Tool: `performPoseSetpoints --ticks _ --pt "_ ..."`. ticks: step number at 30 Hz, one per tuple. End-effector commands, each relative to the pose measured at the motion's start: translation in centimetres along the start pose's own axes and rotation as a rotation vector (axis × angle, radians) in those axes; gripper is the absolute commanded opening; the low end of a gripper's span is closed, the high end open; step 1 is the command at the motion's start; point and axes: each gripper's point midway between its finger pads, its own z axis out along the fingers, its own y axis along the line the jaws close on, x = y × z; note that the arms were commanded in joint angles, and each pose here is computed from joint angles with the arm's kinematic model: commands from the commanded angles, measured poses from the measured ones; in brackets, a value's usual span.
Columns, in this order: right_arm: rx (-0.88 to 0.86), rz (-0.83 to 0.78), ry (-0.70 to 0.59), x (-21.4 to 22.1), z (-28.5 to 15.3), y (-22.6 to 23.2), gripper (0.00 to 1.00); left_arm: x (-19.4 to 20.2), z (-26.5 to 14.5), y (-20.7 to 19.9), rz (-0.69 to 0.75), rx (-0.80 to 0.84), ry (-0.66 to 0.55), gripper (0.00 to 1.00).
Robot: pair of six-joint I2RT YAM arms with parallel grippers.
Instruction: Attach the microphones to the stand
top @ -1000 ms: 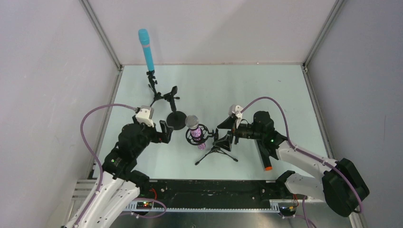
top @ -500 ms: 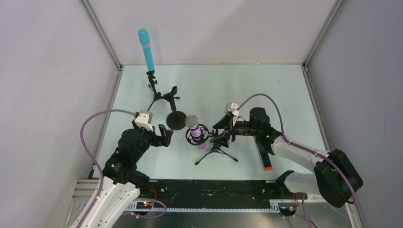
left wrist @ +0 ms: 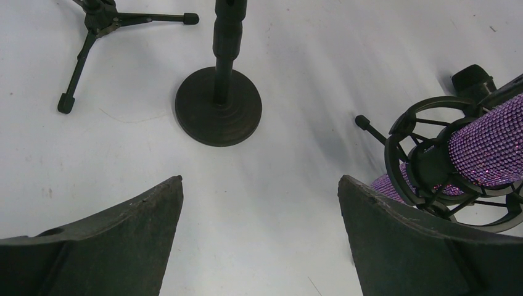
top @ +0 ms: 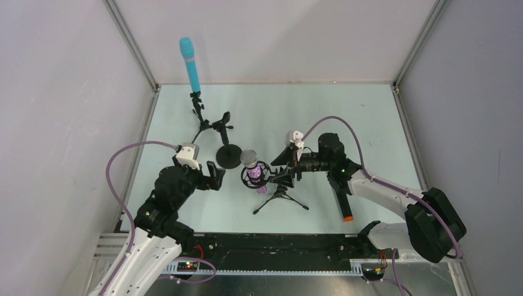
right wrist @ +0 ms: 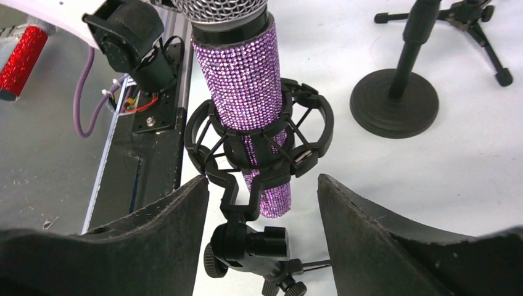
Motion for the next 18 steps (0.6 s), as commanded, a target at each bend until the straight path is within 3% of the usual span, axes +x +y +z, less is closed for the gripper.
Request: performPoseSetpoints --ticks 1,7,11,12,18 --pt "-0.068 -0.034 0.02 -0.7 0.8 0.7 0.68 -0.7 0.1 -0.4 -0.014 0.018 -0.018 0.98" --pt "-0.081 -0.012 0.07 0.2 0.9 0.8 0.65 -0.7 0.1 -0.5 -0.014 0.022 -0.015 0.98" --pt "-0.062 -0.01 0.094 0.5 0.8 0.7 0.52 -0.6 0.1 -0.6 -0.013 0.025 -0.015 0.98" --pt "-0.059 -0.009 0.096 0.5 0.8 0.6 0.43 -0.6 0.1 -0.5 -0.013 0.025 -0.013 0.98" --pt "-0.039 -0.015 0.106 0.2 0.9 0.3 0.24 -0.7 0.1 -0.6 -0.012 0.025 -0.017 0.98"
